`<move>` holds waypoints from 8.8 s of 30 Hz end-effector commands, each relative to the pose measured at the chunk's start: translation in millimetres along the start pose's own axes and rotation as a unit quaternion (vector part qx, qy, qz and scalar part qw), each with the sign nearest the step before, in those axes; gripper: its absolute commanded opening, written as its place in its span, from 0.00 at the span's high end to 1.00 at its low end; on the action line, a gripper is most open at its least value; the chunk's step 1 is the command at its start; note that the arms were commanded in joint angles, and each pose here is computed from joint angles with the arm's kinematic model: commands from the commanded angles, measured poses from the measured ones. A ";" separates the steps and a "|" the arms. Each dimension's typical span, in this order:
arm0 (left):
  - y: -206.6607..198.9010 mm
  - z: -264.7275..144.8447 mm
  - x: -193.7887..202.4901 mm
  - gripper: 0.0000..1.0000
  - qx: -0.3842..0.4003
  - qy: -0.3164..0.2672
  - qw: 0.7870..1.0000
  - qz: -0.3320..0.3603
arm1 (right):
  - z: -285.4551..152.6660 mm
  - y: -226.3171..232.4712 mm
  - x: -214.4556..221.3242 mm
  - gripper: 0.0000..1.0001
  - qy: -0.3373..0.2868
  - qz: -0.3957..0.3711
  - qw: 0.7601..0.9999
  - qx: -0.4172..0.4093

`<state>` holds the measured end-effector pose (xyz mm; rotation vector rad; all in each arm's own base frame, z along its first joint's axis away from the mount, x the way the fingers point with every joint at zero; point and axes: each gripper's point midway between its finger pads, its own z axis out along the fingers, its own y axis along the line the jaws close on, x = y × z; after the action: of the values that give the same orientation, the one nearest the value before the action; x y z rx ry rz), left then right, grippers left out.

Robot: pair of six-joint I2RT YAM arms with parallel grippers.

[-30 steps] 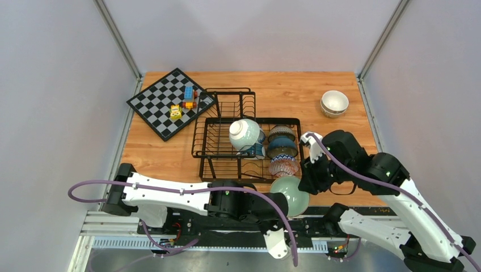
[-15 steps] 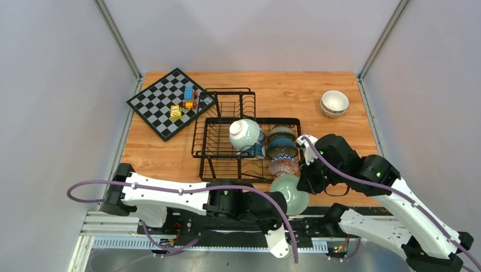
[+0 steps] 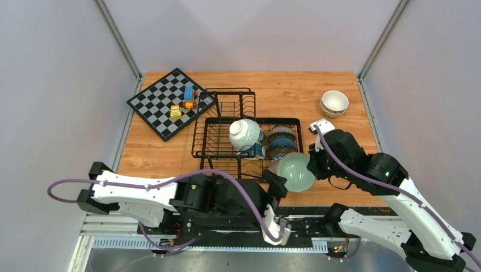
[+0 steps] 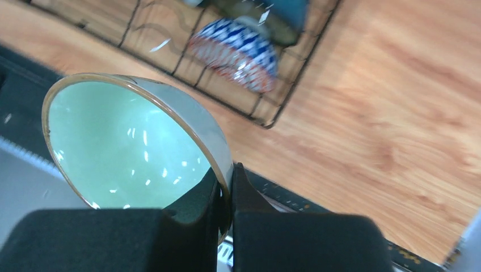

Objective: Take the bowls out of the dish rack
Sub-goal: Place the bowl at the center of the board, then pick up the bowl from the dish rack.

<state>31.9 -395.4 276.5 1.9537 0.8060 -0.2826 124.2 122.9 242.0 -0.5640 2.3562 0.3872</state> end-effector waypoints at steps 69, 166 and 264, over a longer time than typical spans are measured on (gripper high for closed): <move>43.1 -91.7 52.8 0.00 -0.291 -0.063 0.852 -0.431 | 148.5 -306.9 68.6 0.72 -0.133 0.649 0.668 0.338; 101.4 -95.9 227.5 0.57 -0.342 -0.157 0.548 -0.747 | 70.7 111.1 -158.0 0.56 -0.184 0.351 0.776 -0.491; 127.6 -213.7 165.4 0.00 -0.421 -0.207 0.559 -0.683 | 40.3 166.9 -196.2 1.00 -0.213 0.151 0.812 -0.521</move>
<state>214.5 -191.0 375.2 0.0081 1.6151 -0.9793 214.0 352.9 340.6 -0.2930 1.6936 1.9656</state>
